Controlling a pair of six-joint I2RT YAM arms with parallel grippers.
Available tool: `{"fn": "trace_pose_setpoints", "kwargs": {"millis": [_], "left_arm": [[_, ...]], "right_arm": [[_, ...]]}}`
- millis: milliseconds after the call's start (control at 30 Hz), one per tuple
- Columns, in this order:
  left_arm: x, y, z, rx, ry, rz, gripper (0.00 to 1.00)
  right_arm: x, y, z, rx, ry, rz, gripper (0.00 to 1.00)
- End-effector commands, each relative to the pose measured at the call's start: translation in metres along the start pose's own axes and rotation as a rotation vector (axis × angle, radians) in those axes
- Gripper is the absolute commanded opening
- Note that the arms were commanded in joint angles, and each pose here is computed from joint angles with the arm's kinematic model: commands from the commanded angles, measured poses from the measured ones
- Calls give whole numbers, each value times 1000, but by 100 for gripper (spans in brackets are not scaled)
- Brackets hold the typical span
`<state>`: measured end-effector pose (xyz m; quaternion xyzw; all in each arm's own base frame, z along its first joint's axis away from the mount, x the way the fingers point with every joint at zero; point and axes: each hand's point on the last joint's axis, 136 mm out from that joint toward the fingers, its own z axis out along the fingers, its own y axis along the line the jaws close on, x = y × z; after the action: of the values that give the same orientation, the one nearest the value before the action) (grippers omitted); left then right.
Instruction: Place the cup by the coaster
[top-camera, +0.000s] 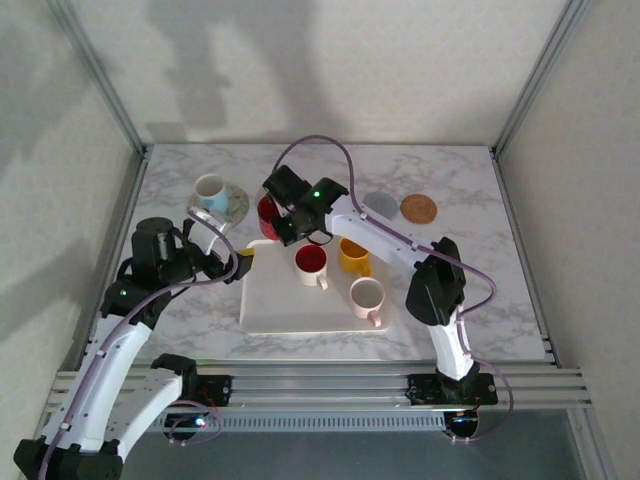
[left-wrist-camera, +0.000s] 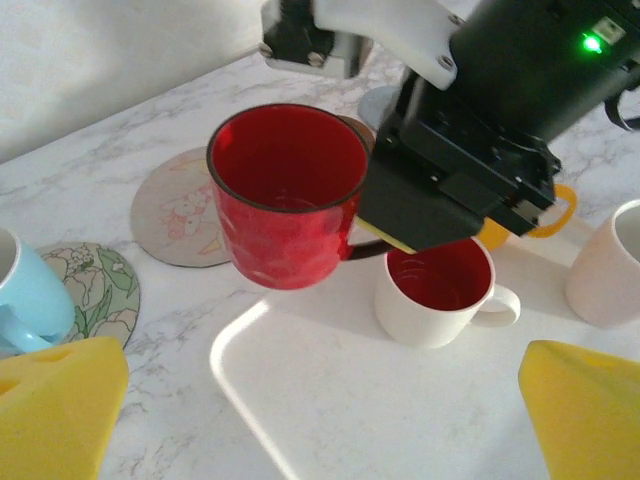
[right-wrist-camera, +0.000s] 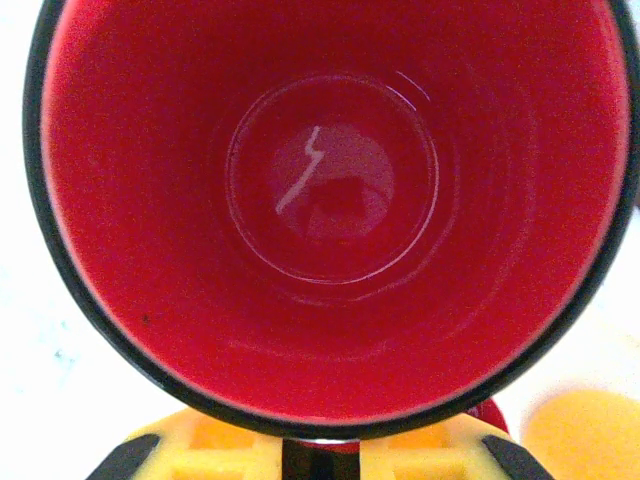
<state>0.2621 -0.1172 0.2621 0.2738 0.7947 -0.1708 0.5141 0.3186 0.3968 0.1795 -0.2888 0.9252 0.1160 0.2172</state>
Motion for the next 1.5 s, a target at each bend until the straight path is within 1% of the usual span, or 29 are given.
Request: {"fn": "trace_pose_setpoints", "kwargs": {"millis": [0,233,400,633,867,1100,1333,1467], "left_arm": [[2,3,5,4,-13,17,100],[10,12,14,2,-9,11,99],[13,19,25,16,16,11,100],[15,27,38,16,25,-10,100],[19,36,47,-12,31,-28,100],[16,37,47,-15,2,-24,100],[30,37,59,16,45,-33,100],[31,37,63,22,49,-30,100]], "right_arm": [[-25,-6,-8,18,-54,-9,0],[-44,-25,5,61,-65,9,0],[-54,-45,18,102,-63,21,0],[-68,-66,35,98,-83,57,0],[-76,-73,57,99,-97,37,0],[-84,-77,74,118,-124,28,0],[-91,-83,92,125,-141,45,0],[-94,-82,105,121,-151,20,0]]}}
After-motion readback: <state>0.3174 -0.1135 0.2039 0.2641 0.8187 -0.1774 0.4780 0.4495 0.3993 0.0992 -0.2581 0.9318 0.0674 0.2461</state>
